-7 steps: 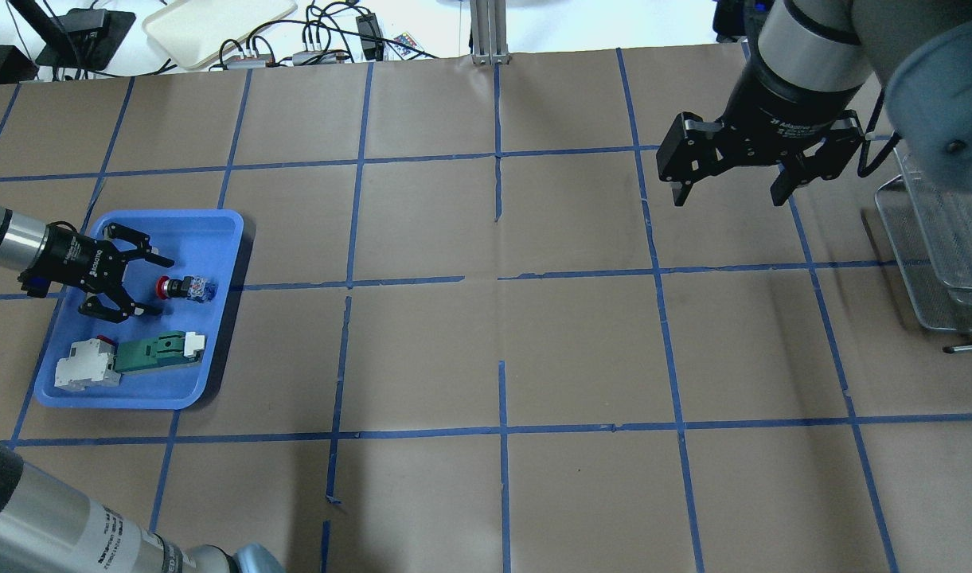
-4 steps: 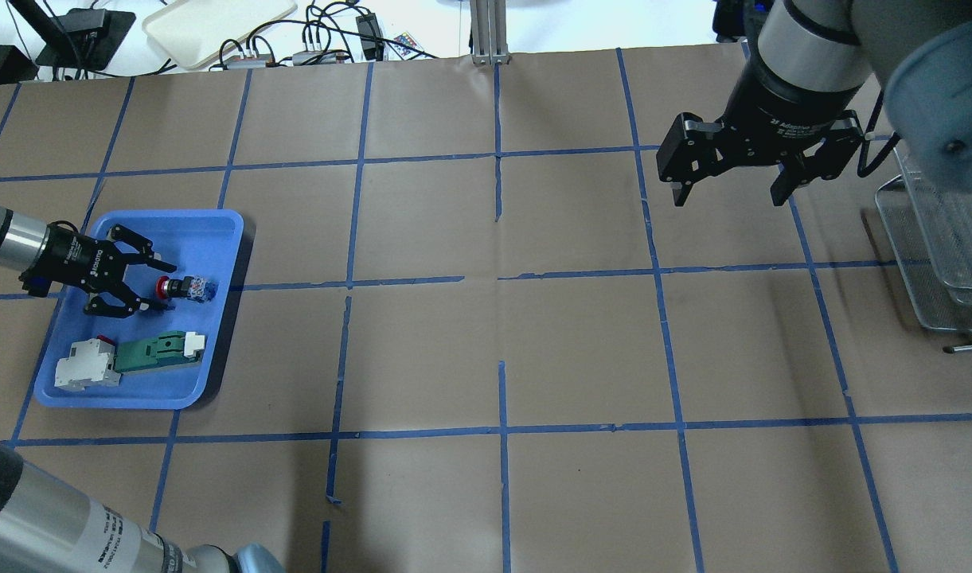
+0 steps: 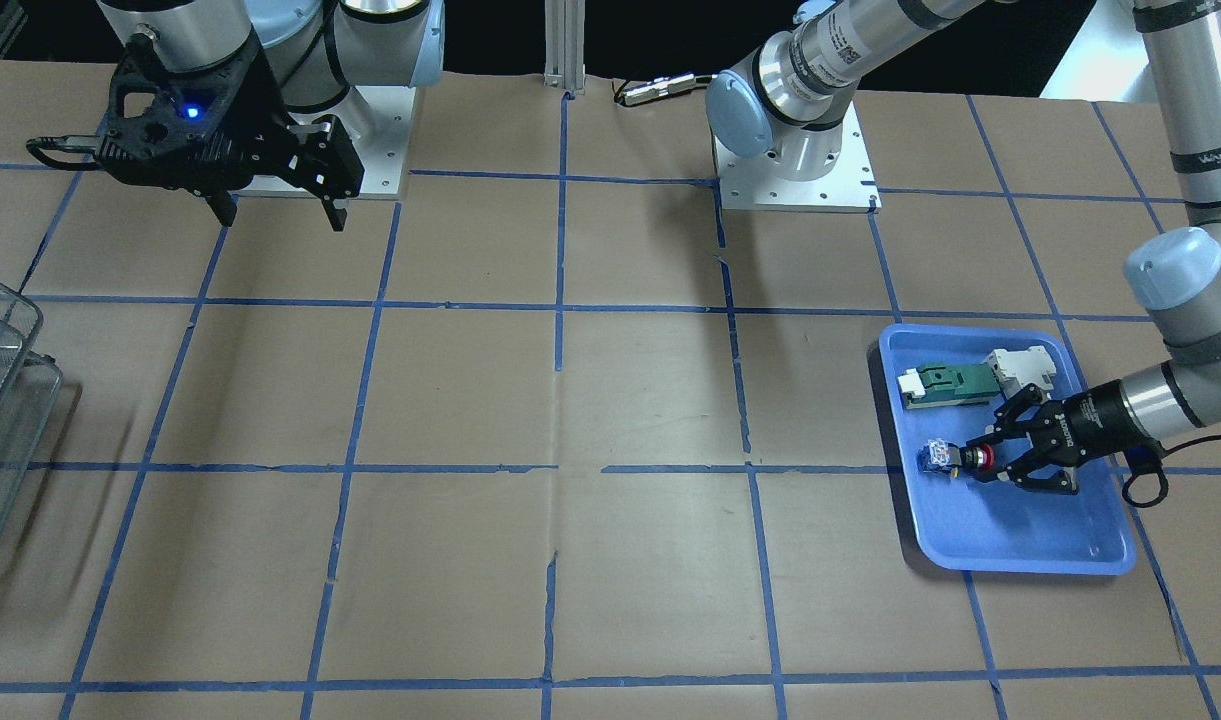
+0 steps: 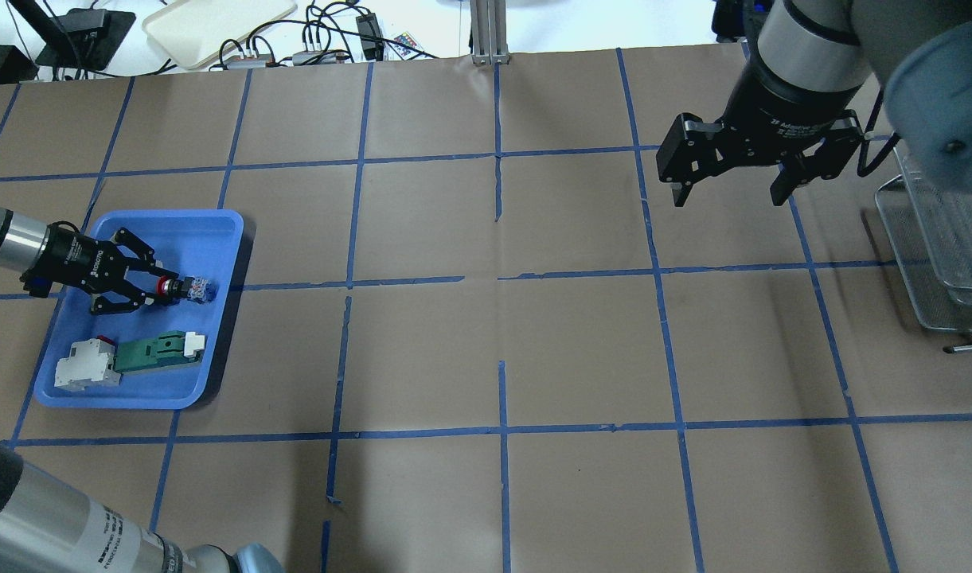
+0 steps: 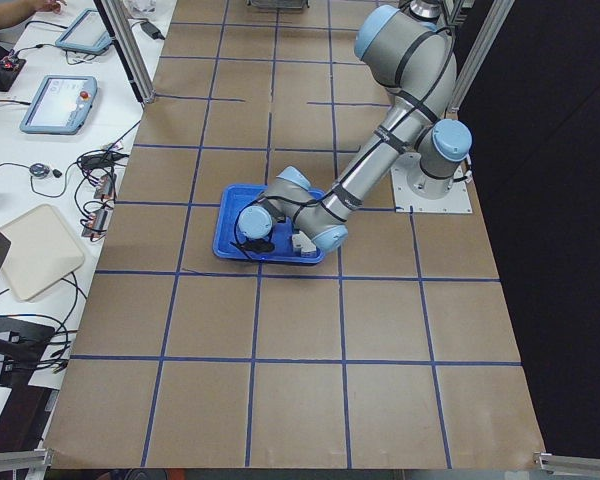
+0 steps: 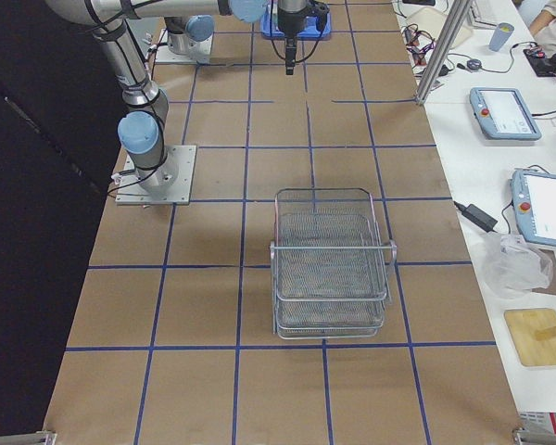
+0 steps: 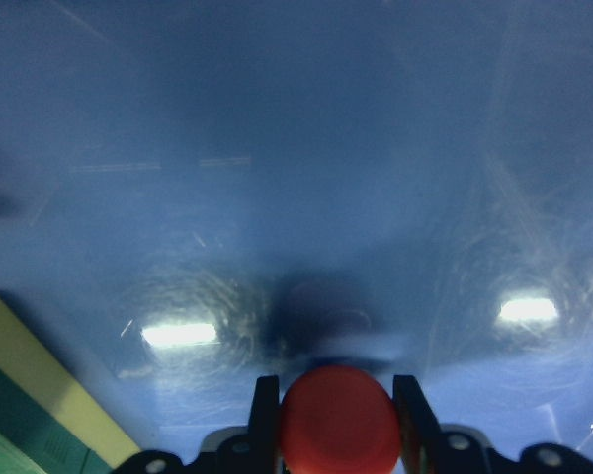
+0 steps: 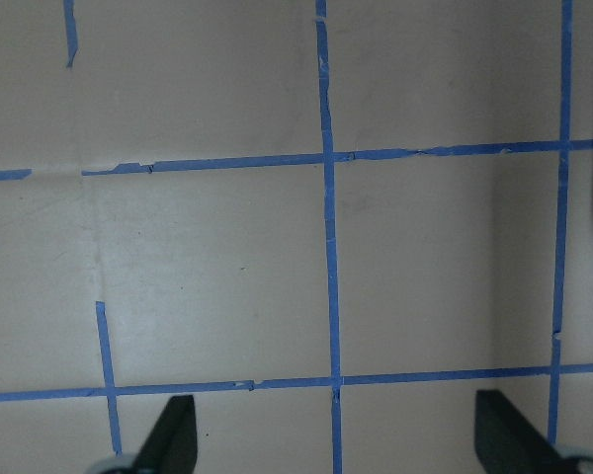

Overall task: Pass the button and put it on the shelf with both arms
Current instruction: 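Lift the push-button and carry it toward the right gripper while the right gripper lowers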

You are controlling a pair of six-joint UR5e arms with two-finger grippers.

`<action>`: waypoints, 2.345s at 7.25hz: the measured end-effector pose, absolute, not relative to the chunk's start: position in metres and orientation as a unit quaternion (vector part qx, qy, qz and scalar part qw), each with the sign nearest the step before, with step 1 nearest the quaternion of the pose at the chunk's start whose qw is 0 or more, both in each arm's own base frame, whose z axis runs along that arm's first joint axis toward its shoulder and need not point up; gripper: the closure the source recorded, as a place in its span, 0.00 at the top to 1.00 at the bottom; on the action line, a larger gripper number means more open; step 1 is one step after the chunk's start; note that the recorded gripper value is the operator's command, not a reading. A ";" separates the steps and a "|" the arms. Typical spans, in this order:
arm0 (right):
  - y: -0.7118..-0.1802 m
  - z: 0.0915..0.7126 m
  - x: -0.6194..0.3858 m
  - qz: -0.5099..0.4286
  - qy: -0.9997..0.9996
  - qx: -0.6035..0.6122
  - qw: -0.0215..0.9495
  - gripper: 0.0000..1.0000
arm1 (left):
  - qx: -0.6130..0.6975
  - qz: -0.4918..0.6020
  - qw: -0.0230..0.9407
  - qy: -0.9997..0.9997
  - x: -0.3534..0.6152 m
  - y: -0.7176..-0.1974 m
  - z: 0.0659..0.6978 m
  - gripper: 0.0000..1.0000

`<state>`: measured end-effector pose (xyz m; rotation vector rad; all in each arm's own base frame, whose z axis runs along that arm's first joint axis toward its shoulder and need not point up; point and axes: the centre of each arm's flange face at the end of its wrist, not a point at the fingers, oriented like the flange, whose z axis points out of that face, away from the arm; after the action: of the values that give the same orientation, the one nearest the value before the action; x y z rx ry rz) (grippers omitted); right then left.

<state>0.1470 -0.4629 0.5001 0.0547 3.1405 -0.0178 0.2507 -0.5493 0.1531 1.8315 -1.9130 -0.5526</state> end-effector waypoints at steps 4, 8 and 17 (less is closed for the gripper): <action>-0.462 0.500 0.146 -0.003 1.000 0.015 0.000 1.00 | 0.648 -0.172 0.219 -0.709 0.224 -0.561 0.208 0.00; -0.456 0.499 0.147 0.014 0.999 0.030 -0.001 1.00 | 0.666 -0.187 0.230 -0.684 0.075 -0.586 0.296 0.00; -0.452 0.507 0.166 -0.017 0.963 -0.257 0.077 1.00 | 0.694 -0.264 0.273 -0.612 -0.269 -0.533 0.381 0.00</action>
<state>0.1655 -0.4515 0.5071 -0.7703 2.8857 -0.0503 -0.2692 -0.5328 0.3808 1.8664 -1.6468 -0.7115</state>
